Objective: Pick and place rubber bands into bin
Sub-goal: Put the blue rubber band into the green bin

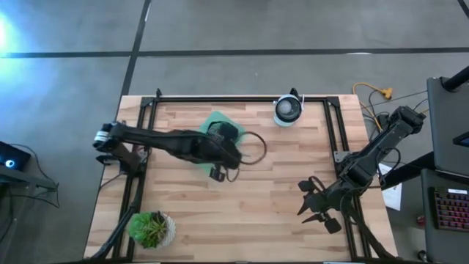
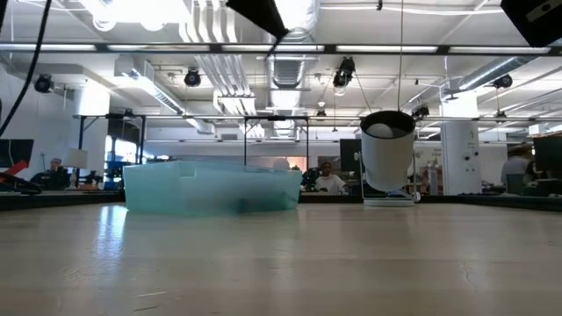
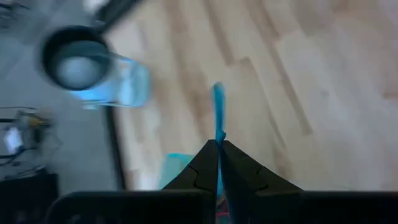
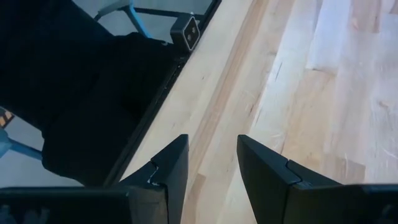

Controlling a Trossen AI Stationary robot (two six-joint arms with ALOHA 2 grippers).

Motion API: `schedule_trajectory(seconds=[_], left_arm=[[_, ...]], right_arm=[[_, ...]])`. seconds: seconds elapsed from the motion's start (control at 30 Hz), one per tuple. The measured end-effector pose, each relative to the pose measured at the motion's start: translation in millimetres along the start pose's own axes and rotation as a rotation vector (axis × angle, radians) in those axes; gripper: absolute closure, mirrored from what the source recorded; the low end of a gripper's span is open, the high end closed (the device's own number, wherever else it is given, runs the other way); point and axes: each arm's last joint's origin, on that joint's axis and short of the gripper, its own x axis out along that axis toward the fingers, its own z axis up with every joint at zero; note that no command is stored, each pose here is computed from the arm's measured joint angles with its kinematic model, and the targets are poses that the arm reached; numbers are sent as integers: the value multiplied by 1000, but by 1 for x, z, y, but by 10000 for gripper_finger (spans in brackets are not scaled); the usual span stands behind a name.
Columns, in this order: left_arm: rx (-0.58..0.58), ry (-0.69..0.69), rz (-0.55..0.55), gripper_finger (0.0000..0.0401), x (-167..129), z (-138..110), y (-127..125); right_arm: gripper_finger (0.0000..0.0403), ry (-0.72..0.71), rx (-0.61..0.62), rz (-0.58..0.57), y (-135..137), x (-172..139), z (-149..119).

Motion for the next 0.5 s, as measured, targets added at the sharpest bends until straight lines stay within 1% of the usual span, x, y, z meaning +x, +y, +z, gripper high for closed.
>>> schedule_trajectory(seconds=[0.13, 0.27, 0.37, 0.5], left_arm=[[-38, -46, 46, 401, -30, -9, 16], [-75, -51, 77, 401, -45, -22, 27], [-94, -30, 92, 401, -46, -33, 32], [-136, 36, 97, 401, -31, -48, 37]], right_arm=[[271, -7, 0, 3, 0, 0, 1], [271, -7, -13, 3, 0, 0, 1], [271, -7, -22, 2, 0, 0, 1], [271, -7, -25, 0, 0, 0, 1]])
